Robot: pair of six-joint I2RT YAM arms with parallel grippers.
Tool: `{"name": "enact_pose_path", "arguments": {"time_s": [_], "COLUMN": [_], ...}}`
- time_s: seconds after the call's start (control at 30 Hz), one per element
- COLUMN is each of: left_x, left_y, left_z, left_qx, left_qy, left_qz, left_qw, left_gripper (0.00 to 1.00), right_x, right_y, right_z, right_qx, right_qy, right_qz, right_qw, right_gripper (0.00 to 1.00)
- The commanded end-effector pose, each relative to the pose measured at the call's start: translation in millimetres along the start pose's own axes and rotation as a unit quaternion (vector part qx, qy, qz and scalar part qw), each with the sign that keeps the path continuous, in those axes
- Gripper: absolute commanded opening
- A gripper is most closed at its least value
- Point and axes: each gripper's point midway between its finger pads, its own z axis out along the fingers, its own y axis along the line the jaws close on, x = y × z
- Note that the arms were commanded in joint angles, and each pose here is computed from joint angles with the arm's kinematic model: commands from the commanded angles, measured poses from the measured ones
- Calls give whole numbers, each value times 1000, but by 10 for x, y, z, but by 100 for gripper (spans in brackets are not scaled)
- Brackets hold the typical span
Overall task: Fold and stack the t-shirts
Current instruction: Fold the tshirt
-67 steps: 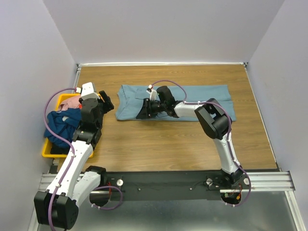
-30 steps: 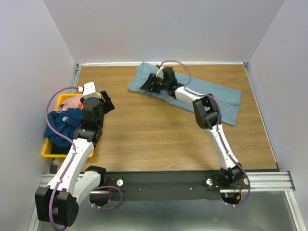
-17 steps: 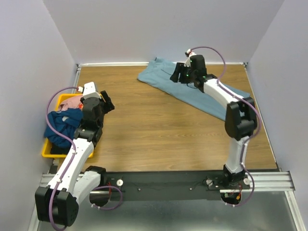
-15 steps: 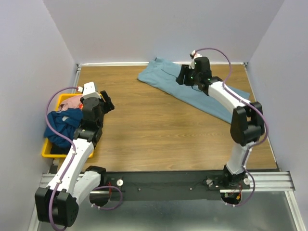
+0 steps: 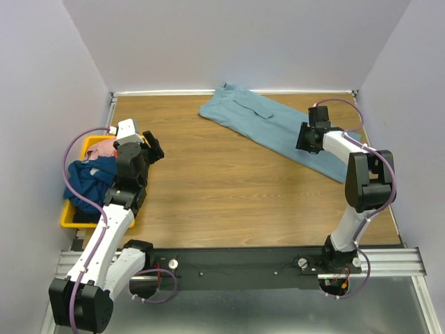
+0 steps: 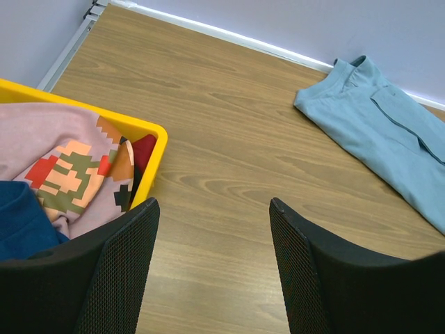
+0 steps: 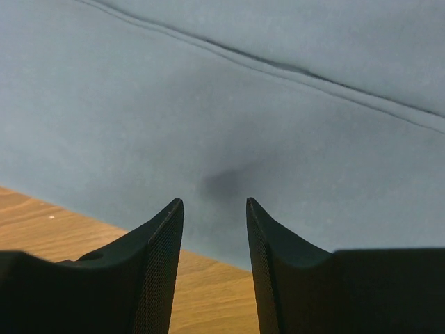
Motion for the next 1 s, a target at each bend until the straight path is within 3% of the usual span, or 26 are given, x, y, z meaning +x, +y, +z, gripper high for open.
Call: {"name": "enact_pose_path", "arguments": {"time_s": [0.0,0.3,0.57,0.67,0.8,0.9,0.97], "left_x": [-145,-171,-170,-173,-162,-139,-119], "left_y": [-36,-59,-92,-111,-150,-190,-204], "left_z": [-44,-68,-94,-106,-126,-143,-140], "left_qx": [11,17,29,35,49,65,70], "left_qy": [-22,-23,-22,-22,-21,-20,-18], "left_qz": [-4,-4,1,3,7,13,15], "left_qw": [1000,1000,999,999,999,998,997], "left_gripper": [72,73,73,73,73,73,73], "right_x": [363,1212,2168,2353,2170,2020,1896], "right_y": [-180,-56,931,1452,2393,2860,2889], "right_z": [168,178,-539,-833,-1190,-1402,-1415], "right_qx": [36,0,-106,-141,-235,-288,-286], "right_qy": [53,179,285,289,249,230,206], "right_qz": [-2,0,-47,-67,-115,-138,-146], "right_qw": [998,984,951,945,933,919,924], "right_gripper": [48,47,50,52,54,55,55]}}
